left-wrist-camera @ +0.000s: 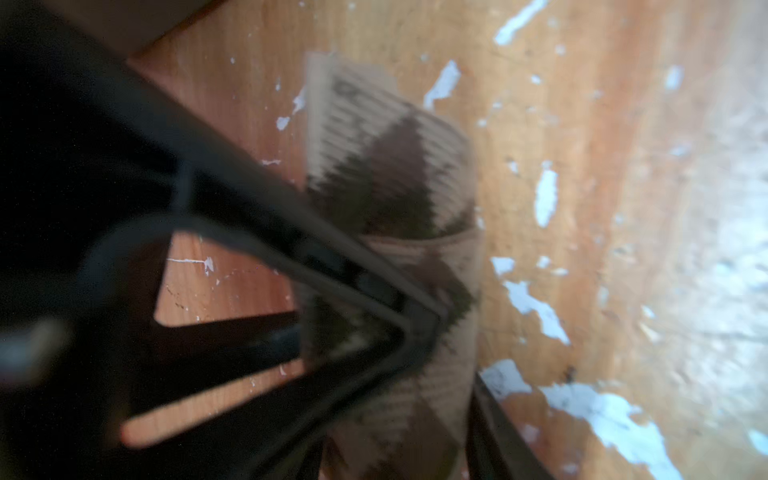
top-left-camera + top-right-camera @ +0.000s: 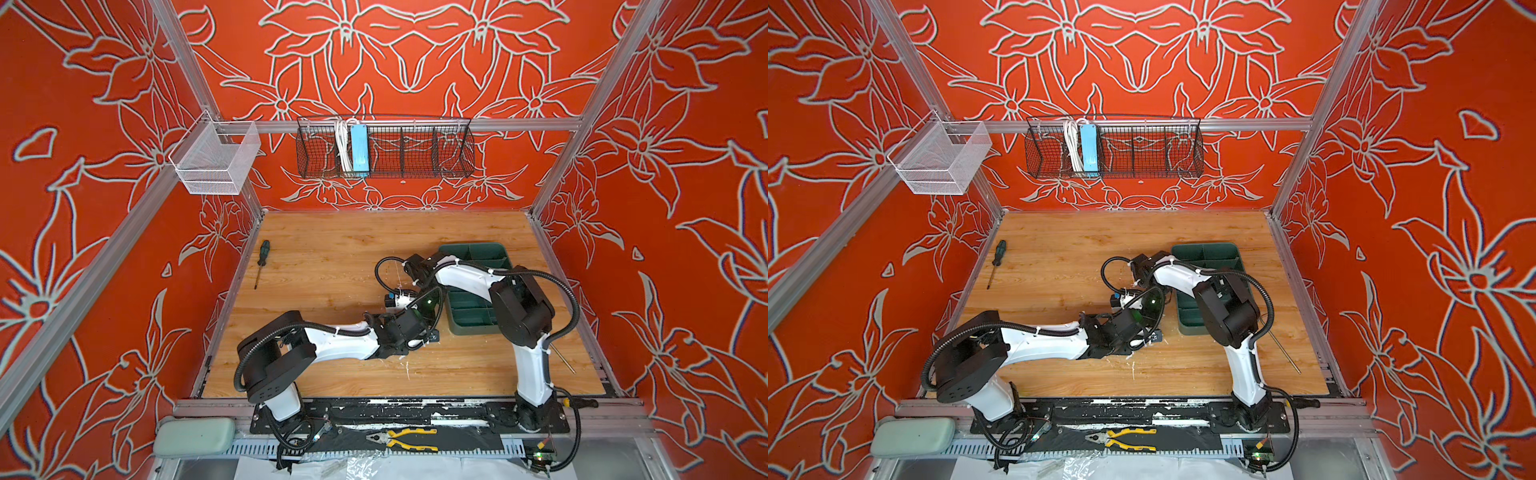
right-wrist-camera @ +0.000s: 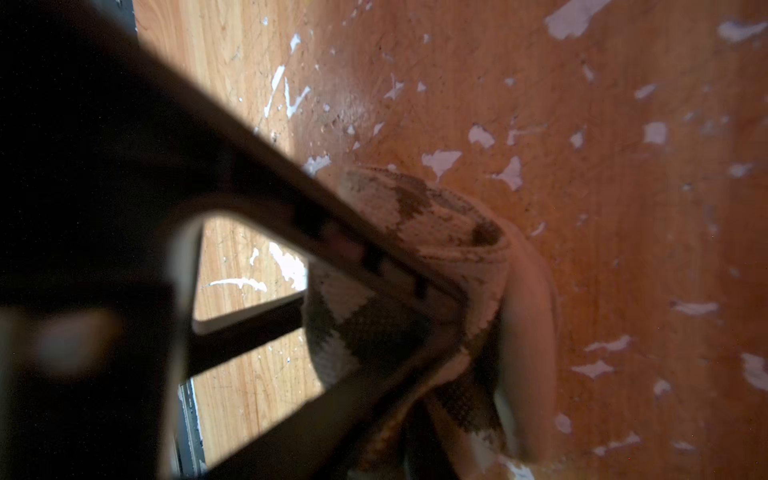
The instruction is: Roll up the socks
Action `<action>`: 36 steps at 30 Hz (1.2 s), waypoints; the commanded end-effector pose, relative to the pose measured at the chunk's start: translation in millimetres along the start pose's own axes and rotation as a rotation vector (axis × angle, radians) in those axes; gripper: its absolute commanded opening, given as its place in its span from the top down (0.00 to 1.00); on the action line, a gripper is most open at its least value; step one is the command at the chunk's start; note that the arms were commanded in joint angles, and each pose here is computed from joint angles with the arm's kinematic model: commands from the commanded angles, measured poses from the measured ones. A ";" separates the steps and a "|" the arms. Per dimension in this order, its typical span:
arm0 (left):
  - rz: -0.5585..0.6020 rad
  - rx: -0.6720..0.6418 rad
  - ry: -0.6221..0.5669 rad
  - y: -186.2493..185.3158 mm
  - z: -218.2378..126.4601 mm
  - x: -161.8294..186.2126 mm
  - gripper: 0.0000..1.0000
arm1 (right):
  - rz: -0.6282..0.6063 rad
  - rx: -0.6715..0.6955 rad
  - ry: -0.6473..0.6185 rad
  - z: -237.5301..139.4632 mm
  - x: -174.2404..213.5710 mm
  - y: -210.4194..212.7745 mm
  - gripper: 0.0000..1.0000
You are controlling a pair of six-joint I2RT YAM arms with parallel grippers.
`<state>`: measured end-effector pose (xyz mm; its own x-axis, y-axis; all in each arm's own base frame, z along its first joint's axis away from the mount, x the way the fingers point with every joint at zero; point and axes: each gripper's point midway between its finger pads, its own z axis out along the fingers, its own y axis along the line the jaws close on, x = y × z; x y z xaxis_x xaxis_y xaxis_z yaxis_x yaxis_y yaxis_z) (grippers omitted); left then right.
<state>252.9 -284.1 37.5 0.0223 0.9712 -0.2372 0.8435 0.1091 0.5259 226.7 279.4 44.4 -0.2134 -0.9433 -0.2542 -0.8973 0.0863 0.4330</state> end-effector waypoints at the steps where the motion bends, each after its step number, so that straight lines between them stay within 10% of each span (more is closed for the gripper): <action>1: -0.034 0.044 0.061 -6.3 9.5 15.5 0.63 | -0.004 -0.015 0.043 -0.2 15.2 8.7 0.92; 6: -0.032 0.099 0.088 -12.5 12.9 22.6 1.00 | -0.012 0.082 -0.018 -10.7 10.5 -0.4 0.89; 11: -0.011 0.153 0.192 -23.9 20.5 41.0 1.00 | -0.065 0.332 -0.169 -46.4 4.6 -14.8 0.78; 12: -0.008 0.160 0.202 -25.6 21.0 43.3 1.00 | -0.077 0.403 -0.220 -59.2 1.3 -18.1 0.23; 13: -0.008 0.161 0.202 -26.2 20.6 44.0 1.00 | -0.082 0.452 -0.258 -68.8 1.4 -18.5 0.02; 20: -0.033 0.196 0.183 -23.0 12.0 43.8 1.00 | 0.023 0.874 -0.396 -145.0 27.2 -38.6 0.02; 28: -0.170 0.631 0.179 -53.1 -21.6 31.0 1.00 | 0.409 1.458 -0.732 -288.3 71.6 -33.0 0.02; 31: -0.247 0.766 0.206 -57.5 -22.8 29.1 1.00 | 0.293 1.375 -0.872 -298.9 55.4 3.1 0.02; 36: -0.389 0.887 0.255 -54.8 -11.1 30.8 1.00 | -0.293 0.992 -0.753 -227.6 27.2 90.2 0.14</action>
<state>252.0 -283.4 36.4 -0.2744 0.9357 -0.2219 0.9603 0.2546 -0.1139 286.7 151.2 304.7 0.0204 -0.5325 -0.8462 -0.5187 0.7179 -0.4642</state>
